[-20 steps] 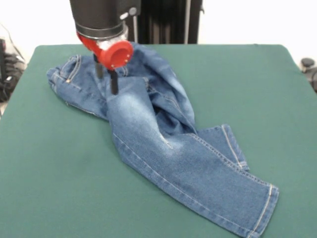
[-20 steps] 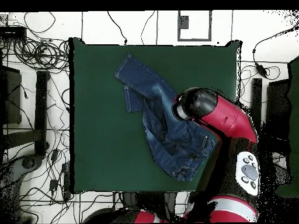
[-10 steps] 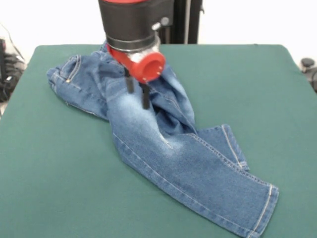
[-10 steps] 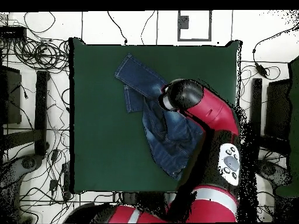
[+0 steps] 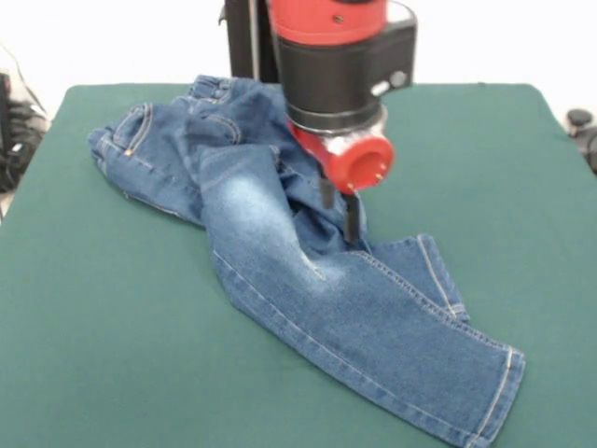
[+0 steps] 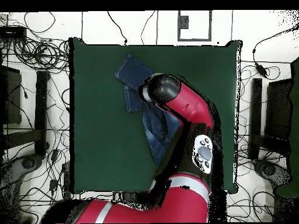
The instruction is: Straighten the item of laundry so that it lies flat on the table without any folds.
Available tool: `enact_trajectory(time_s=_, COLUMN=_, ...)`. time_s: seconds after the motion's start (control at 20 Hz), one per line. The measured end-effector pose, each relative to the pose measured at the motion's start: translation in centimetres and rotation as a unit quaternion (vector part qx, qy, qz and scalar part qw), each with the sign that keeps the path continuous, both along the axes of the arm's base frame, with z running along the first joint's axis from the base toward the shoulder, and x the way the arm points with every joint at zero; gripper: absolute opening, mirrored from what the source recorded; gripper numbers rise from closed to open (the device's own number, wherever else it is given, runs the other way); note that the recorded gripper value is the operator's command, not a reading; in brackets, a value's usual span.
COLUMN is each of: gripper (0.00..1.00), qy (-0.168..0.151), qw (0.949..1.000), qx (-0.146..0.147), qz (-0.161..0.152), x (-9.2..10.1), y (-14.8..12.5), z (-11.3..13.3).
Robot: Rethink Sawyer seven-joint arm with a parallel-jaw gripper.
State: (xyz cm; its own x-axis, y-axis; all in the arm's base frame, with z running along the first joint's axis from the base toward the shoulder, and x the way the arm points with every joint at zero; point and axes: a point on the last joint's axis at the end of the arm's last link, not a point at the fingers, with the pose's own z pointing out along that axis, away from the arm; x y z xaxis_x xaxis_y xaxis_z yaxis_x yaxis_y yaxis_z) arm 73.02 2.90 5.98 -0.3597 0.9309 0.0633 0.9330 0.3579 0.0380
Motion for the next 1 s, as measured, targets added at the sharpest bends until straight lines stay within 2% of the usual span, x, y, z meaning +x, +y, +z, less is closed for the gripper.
enact_trajectory(time_s=0.05, gripper=1.00, qy=-0.001, qw=0.9999, qx=0.000, qz=-0.015, x=0.3, y=0.7, z=-0.7)
enact_trajectory(time_s=0.4, gripper=1.00, qy=0.001, qw=0.9987, qx=-0.007, qz=-0.050, x=0.7, y=1.3, z=-4.6)
enact_trajectory(time_s=0.75, gripper=1.00, qy=0.010, qw=0.9982, qx=-0.027, qz=-0.053, x=0.9, y=0.8, z=-8.5)
enact_trajectory(time_s=1.0, gripper=1.00, qy=0.012, qw=0.9971, qx=-0.049, qz=-0.057, x=2.0, y=1.4, z=-9.4)
